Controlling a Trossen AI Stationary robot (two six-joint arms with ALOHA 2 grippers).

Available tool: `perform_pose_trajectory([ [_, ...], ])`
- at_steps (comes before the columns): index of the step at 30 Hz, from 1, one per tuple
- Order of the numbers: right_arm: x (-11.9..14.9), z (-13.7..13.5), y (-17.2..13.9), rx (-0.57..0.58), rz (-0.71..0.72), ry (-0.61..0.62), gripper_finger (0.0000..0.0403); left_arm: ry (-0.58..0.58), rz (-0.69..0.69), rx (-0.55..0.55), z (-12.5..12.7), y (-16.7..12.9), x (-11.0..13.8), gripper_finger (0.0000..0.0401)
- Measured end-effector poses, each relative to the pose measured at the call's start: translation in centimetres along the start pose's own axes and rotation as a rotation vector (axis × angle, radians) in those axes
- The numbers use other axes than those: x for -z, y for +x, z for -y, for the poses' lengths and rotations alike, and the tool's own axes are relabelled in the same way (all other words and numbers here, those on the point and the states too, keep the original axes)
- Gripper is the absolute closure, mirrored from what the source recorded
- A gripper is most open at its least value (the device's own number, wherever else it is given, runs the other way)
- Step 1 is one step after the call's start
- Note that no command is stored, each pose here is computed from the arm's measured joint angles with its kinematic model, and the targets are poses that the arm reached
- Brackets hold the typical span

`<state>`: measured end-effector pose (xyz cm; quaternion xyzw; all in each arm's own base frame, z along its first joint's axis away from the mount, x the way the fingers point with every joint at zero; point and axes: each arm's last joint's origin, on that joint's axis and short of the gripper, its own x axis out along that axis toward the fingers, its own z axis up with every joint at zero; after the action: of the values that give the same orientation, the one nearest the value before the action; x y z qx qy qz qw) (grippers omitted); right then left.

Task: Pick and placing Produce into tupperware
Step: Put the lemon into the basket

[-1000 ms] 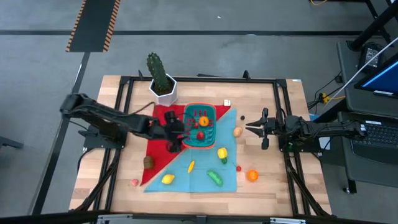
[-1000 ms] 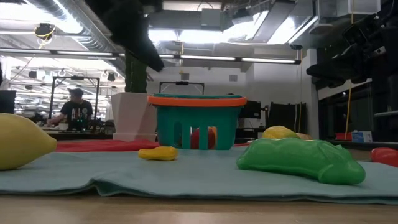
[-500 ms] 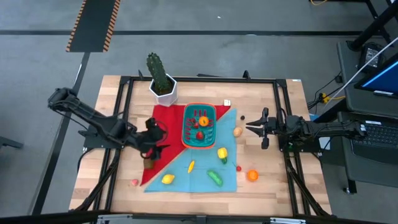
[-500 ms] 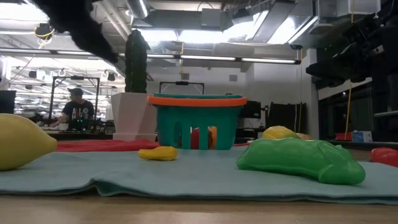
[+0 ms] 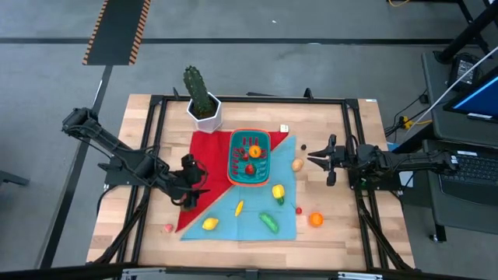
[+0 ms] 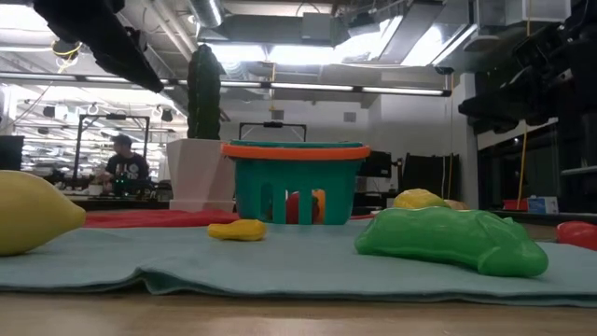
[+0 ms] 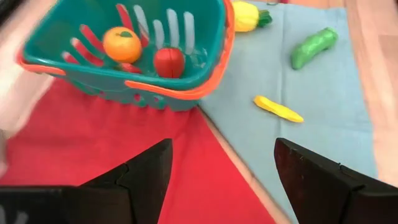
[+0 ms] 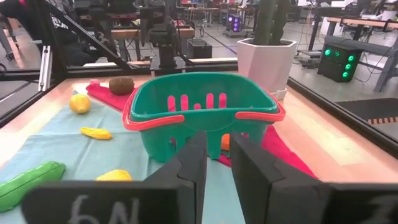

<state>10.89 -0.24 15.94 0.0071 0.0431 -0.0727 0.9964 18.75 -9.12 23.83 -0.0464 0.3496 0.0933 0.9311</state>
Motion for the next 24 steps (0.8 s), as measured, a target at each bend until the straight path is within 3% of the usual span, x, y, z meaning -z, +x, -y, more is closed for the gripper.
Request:
perform_pose_trajectory([
  [5,0.1,0.0,0.0,0.0,-0.009,0.001,0.033,-0.013,-0.097,0.16,0.5,-0.1,0.3,0.0131],
  [15,0.1,0.0,0.0,0.0,-0.013,0.023,0.033,-0.039,-0.057,0.157,2.6,-1.4,1.7,0.0131],
  [24,0.1,0.0,0.0,0.0,-0.014,0.056,0.033,-0.087,0.047,0.213,6.0,-4.6,4.6,0.0131],
])
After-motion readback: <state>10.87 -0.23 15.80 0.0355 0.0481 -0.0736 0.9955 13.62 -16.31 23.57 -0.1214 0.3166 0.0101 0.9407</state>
